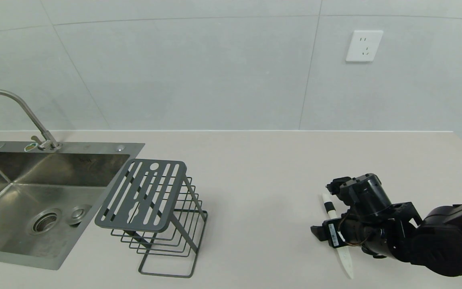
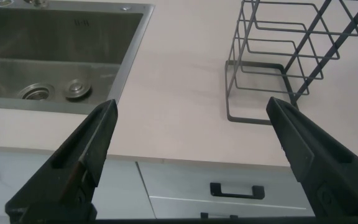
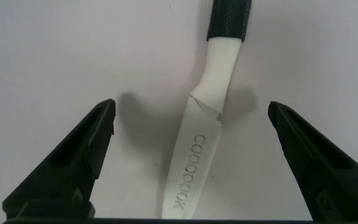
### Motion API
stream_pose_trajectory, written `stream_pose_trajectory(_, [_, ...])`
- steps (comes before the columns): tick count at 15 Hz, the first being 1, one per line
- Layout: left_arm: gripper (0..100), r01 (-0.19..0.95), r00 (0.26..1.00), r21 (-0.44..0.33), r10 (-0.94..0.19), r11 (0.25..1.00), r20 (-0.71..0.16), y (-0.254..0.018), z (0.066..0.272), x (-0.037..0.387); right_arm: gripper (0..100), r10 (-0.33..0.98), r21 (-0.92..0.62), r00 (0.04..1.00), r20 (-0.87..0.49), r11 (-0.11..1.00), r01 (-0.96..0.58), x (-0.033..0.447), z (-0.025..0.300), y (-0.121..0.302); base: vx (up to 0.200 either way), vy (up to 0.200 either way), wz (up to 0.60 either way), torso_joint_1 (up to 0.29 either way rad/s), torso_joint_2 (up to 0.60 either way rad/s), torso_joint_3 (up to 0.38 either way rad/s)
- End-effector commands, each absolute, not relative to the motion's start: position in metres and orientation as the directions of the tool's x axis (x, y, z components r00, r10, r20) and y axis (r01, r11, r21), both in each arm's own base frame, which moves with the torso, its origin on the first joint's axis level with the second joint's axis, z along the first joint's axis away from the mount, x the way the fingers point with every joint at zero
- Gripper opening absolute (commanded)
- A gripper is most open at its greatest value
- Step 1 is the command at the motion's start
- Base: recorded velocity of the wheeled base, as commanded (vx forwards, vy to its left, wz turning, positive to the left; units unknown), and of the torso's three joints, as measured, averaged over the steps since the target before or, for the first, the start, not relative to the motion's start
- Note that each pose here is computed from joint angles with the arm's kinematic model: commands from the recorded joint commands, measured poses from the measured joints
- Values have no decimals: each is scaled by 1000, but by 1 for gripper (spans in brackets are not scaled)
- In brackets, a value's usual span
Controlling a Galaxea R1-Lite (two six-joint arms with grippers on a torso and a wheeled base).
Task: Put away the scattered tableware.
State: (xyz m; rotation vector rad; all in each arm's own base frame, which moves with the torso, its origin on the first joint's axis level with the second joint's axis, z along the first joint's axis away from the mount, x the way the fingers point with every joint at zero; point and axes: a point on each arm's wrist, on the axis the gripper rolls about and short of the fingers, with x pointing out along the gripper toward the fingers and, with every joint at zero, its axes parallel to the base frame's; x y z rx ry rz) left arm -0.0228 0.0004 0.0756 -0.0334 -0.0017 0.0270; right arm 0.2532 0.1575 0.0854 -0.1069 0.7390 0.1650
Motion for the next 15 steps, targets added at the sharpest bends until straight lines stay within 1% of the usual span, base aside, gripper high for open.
stream_pose_trajectory(1, [100,-28,1000,-34,28,999,2,0,76,-23,100,118,-32,725,-678,981,-189,253,85,157,0,0,0,0,0,0])
stream_pose_trajectory(4, [100,-28,1000,-34,28,999,2,0,76,-23,100,105,-43,711,-695,982,-186,250,80,154,0,0,0,0,0,0])
stream_pose_trajectory(9, [100,-28,1000,-34,28,999,2,0,76,-23,100,86,-52,722,-687,985,-167,256,77,152,0,0,0,0,0,0])
stream_pose_trajectory(12, [100,-28,1000,-34,28,999,2,0,76,-23,100,81,-61,711,-699,983,-171,254,72,151,0,0,0,0,0,0])
stream_pose_trajectory(13, [100,-28,1000,-34,28,999,2,0,76,-23,0,75,-67,702,-709,983,-172,252,69,150,0,0,0,0,0,0])
stream_pose_trajectory(15, [100,-28,1000,-34,28,999,2,0,76,-23,0,63,-79,682,-729,982,-174,246,63,146,0,0,0,0,0,0])
